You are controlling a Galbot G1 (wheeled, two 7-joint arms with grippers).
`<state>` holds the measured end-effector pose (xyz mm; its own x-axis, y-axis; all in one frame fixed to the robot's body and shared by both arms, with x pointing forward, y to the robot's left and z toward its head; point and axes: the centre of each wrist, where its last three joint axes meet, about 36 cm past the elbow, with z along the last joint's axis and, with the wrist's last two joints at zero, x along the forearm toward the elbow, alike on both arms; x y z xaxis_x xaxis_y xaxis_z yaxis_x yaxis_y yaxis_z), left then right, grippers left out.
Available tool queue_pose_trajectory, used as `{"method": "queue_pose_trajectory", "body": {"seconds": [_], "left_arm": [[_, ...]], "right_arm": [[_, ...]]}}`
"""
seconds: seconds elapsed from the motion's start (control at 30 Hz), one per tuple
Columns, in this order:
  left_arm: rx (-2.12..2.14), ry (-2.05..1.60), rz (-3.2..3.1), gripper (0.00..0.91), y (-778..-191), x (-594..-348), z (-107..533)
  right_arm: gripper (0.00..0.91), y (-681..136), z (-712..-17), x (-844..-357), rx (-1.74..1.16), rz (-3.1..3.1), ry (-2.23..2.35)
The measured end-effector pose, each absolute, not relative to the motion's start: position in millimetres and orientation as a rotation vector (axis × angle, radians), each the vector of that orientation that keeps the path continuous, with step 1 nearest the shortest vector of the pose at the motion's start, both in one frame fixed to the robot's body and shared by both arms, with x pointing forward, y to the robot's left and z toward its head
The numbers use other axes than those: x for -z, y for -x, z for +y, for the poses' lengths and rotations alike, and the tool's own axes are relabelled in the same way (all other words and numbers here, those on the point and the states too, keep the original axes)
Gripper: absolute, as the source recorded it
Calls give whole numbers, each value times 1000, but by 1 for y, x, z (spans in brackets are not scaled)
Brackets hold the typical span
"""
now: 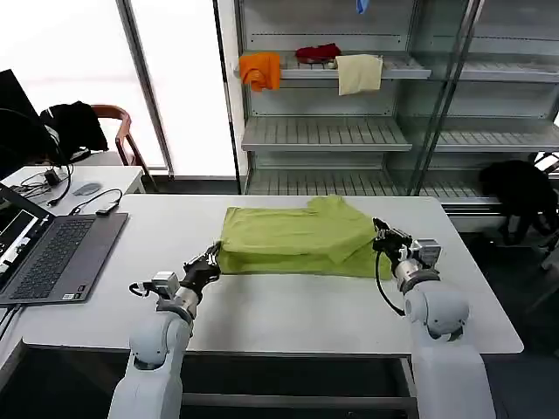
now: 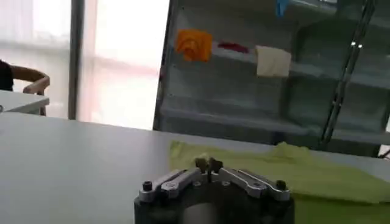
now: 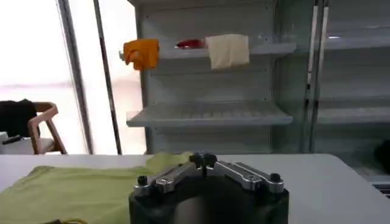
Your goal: Fold and organize the clothes.
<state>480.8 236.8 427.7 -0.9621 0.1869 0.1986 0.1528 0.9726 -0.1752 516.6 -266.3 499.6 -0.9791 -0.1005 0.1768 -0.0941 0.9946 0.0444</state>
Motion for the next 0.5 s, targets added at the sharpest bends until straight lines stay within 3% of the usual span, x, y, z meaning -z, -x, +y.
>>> {"method": "queue_pose_trajectory", "body": {"seconds": [0.5], "left_arm": [[-213,242,-2885,10,-502,-419,237]], "right_arm": [[0,-552,-267,-480,54,-2900,-134]]}}
